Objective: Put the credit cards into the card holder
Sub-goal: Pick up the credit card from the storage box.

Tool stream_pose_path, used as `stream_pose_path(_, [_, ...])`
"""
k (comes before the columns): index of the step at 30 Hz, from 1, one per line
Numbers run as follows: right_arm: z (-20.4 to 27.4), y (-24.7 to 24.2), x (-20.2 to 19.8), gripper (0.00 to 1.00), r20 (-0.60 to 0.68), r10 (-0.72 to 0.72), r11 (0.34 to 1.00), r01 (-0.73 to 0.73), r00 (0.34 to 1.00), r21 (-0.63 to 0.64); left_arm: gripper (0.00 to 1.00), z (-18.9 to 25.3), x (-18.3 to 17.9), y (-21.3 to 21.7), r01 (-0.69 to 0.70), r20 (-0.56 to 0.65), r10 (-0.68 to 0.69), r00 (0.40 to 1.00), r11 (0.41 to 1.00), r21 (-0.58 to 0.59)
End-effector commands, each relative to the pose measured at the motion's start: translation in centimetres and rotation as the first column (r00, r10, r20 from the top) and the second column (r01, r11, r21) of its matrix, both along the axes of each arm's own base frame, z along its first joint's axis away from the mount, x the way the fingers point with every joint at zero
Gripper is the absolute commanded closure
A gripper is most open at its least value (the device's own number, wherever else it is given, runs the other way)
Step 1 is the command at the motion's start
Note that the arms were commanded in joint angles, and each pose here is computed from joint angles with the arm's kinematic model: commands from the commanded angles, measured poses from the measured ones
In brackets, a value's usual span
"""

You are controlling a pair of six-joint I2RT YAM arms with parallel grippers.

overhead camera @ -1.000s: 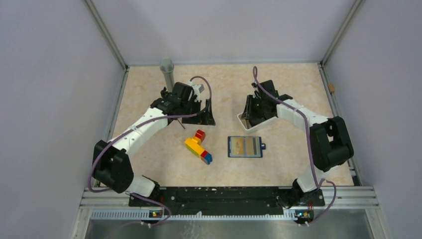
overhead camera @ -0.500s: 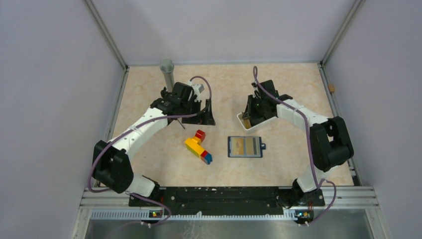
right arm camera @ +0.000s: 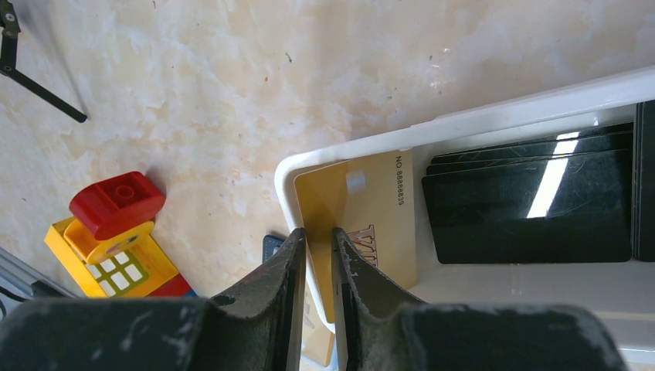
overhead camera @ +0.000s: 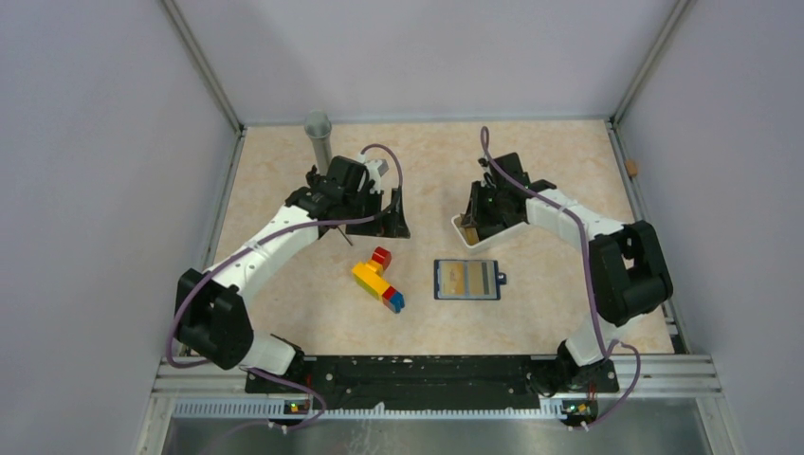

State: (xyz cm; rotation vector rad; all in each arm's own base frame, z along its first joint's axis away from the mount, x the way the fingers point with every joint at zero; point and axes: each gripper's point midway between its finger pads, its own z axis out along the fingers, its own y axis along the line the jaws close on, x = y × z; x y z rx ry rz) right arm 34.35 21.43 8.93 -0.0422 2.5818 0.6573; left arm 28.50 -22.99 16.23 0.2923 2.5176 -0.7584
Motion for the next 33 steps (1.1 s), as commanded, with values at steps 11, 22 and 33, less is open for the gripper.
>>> stream_pose_path(11, [-0.3,0.9,0.6,0.82,0.036,0.039,0.995,-0.035,0.999,-0.096,0.01,1.3,0.3,0.4,-0.006,0.058,0.007,0.998,1.000,-0.011])
stream_pose_path(22, [0.0,1.5,0.4,0.83,0.036,0.054,0.994,-0.050,0.998,-0.093,0.01,1.4,0.4,0.6,-0.016,0.064,0.017,0.998,1.000,-0.011])
stream_pose_path(33, [2.5,2.3,0.5,0.84,0.068,0.065,0.997,-0.063,0.996,-0.038,0.01,1.4,0.4,0.5,-0.013,0.060,0.014,0.998,1.000,-0.015])
